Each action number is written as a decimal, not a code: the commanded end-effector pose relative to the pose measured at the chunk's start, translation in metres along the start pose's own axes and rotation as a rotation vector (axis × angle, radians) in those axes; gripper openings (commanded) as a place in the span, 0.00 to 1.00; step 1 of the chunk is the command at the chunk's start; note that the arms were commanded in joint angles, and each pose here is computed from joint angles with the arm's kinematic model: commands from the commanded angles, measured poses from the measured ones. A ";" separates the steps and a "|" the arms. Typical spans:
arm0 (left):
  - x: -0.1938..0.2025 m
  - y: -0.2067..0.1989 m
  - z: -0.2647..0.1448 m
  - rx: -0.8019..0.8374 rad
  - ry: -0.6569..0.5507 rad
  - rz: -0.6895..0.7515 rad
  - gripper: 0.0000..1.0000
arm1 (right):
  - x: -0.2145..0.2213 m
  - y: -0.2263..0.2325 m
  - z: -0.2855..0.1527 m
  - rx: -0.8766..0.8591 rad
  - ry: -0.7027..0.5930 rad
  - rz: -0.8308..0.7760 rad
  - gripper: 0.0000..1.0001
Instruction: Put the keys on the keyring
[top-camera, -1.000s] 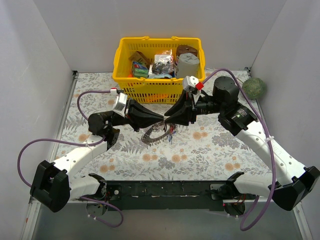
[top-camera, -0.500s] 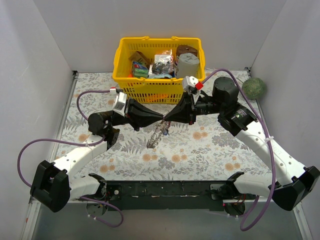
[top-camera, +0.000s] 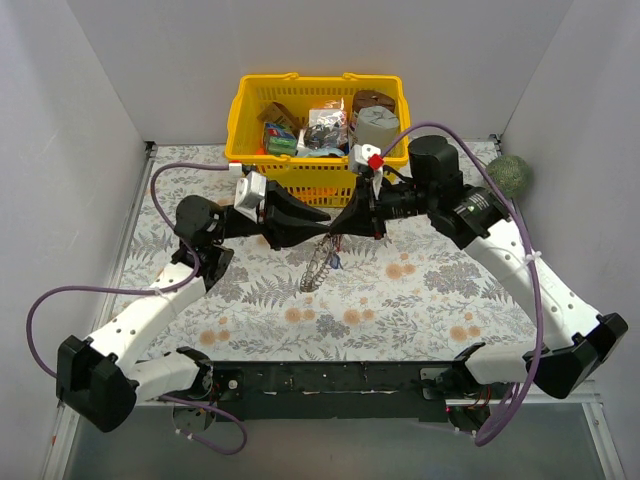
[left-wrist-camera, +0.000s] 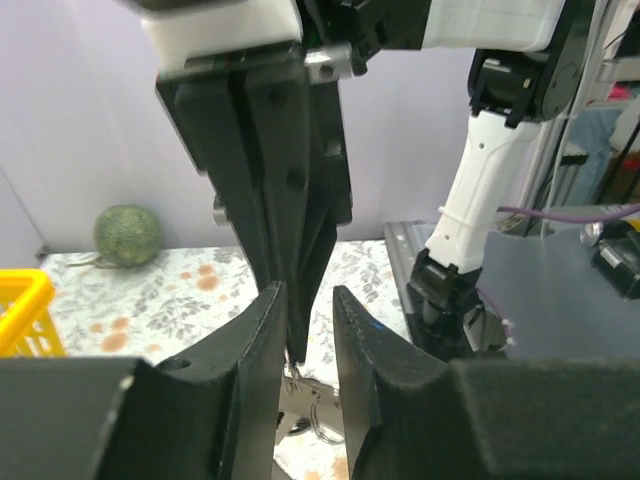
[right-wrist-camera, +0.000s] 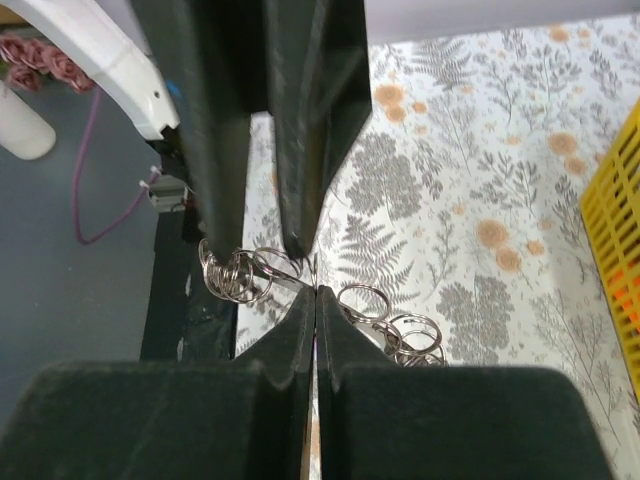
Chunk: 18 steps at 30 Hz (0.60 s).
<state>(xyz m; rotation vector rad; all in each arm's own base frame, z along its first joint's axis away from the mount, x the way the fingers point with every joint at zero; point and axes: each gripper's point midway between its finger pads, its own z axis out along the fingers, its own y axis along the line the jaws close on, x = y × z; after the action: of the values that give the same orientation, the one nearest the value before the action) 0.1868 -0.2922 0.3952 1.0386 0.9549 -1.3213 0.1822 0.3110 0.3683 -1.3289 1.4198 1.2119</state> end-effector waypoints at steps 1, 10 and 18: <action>-0.005 0.001 -0.002 -0.030 0.119 0.073 0.29 | 0.010 -0.004 -0.008 0.015 0.099 -0.043 0.01; 0.021 0.011 -0.008 -0.019 0.311 0.039 0.41 | 0.023 -0.003 -0.015 -0.009 0.213 -0.054 0.01; 0.039 0.011 -0.008 0.035 0.370 -0.054 0.45 | 0.030 0.001 -0.011 -0.066 0.236 -0.034 0.01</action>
<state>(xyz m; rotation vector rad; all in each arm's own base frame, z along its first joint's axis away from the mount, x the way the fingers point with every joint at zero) 0.2088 -0.2969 0.3603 1.2691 1.2246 -1.1722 0.1846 0.2930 0.3282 -1.5445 1.5962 1.0895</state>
